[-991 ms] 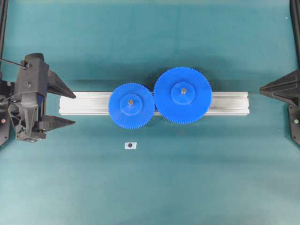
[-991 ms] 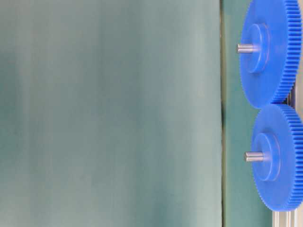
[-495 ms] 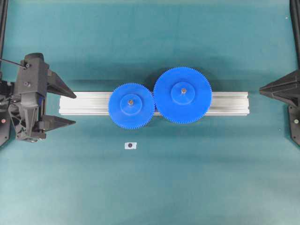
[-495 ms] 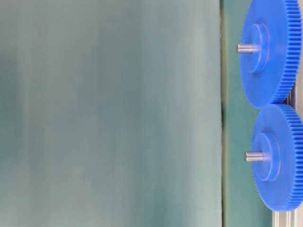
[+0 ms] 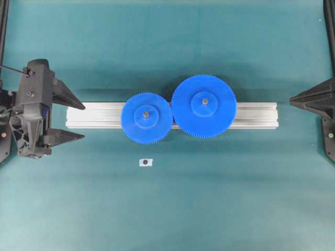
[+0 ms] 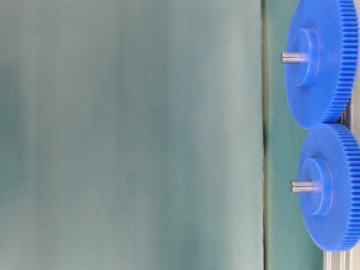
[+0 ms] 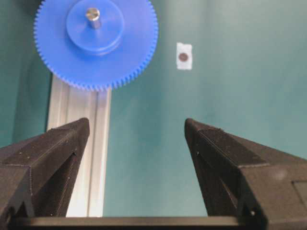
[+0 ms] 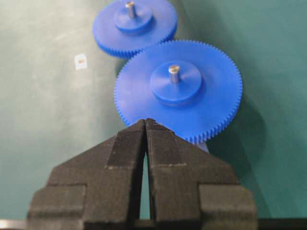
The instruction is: Insert the small gear onto the shaft.
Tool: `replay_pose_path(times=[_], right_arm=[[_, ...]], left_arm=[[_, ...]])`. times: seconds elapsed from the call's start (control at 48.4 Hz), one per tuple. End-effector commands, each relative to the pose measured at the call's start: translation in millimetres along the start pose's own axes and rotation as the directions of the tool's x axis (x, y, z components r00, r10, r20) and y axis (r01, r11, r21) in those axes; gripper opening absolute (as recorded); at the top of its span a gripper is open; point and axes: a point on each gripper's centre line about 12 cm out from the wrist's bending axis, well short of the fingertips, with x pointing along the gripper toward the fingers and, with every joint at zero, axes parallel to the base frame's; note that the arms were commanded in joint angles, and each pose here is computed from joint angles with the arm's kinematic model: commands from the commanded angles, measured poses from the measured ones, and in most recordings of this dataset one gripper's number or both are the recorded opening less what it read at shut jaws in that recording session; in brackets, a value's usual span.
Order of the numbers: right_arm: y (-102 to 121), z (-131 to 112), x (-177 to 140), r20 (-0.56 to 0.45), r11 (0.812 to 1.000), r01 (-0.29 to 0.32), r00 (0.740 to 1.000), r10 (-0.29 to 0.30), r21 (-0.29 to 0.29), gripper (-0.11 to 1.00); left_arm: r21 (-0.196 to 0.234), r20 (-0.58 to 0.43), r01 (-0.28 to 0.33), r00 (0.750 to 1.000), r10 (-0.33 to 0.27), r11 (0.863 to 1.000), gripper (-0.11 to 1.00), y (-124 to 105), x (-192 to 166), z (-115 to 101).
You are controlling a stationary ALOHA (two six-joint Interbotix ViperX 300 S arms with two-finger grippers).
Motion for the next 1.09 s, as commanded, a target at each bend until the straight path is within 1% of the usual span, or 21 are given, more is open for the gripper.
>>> replay_pose_path(times=[0.0,0.681,1.073], right_arm=[[0.4,4.6,0.0,0.013,1.0,0.001,1.0,-0.001,0.009,0.06],[0.4,5.2,-0.1,0.014,1.0,0.001,1.0,-0.001,0.007,0.06],[-2.3,5.1,0.0,0.016,1.0,0.017,1.0,-0.017,0.016,0.06]], left_arm=[[0.004,0.021,0.004,1.0,-0.005,1.0,0.81,-1.4,-2.0,5.8],[0.004,0.023,0.005,1.0,-0.005,1.0,0.81,-1.4,-2.8,5.1],[0.009,0.02,0.004,1.0,-0.004,1.0,0.81,-1.3,-2.6,4.3]])
